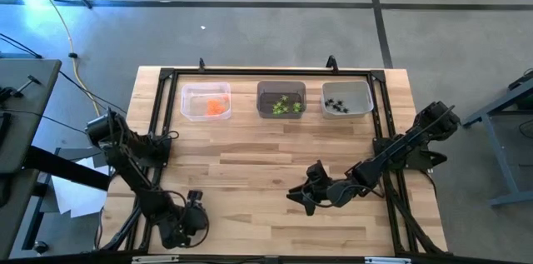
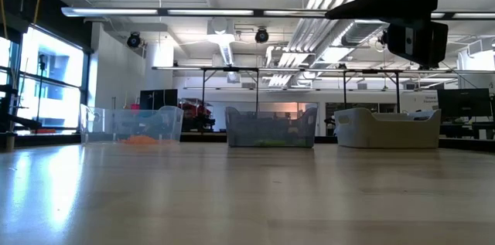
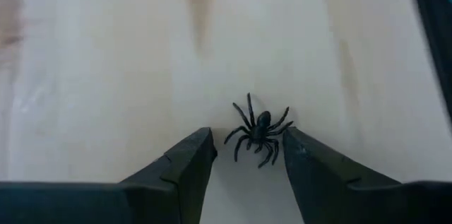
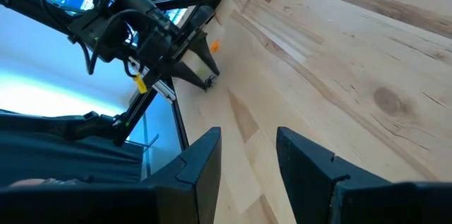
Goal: Sort Halloween decoration
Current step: Put the black spider toy into the white bin
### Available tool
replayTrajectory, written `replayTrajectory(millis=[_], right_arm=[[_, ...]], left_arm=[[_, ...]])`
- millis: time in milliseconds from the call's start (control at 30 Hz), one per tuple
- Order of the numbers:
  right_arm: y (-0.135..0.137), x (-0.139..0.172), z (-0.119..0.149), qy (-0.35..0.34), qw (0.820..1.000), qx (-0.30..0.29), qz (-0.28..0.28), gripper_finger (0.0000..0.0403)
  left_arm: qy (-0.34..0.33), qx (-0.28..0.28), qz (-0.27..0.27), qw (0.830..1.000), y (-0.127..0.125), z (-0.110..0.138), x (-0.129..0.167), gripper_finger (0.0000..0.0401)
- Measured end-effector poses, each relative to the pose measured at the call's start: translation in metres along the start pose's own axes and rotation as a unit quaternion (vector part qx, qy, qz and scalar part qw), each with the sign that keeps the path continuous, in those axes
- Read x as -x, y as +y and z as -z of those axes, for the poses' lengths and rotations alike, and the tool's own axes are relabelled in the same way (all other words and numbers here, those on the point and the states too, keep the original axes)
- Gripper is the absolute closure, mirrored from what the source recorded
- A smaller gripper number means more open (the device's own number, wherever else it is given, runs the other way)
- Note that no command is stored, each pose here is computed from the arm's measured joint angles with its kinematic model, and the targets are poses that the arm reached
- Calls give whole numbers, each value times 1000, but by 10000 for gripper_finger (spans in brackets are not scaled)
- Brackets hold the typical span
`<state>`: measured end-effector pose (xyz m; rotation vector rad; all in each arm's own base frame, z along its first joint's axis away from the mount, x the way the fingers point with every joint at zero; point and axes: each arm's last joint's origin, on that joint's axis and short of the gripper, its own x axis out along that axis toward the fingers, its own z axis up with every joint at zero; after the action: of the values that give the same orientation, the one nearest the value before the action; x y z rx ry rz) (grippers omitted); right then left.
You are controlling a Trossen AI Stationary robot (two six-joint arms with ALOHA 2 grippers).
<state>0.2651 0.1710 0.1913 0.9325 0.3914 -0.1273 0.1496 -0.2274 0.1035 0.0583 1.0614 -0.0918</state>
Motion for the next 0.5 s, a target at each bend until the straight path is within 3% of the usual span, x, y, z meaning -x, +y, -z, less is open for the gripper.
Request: replayTrajectory(millis=[167, 433, 500], right_arm=[[0, 0, 0, 0, 1000, 0, 0, 270], [0, 0, 0, 0, 1000, 0, 0, 270], [0, 0, 0, 0, 1000, 0, 0, 270]], left_arm=[[4, 38, -14, 999, 6, -4, -3, 268], [9, 60, -8, 998, 7, -9, -3, 384], [10, 63, -6, 998, 7, -12, -3, 393]])
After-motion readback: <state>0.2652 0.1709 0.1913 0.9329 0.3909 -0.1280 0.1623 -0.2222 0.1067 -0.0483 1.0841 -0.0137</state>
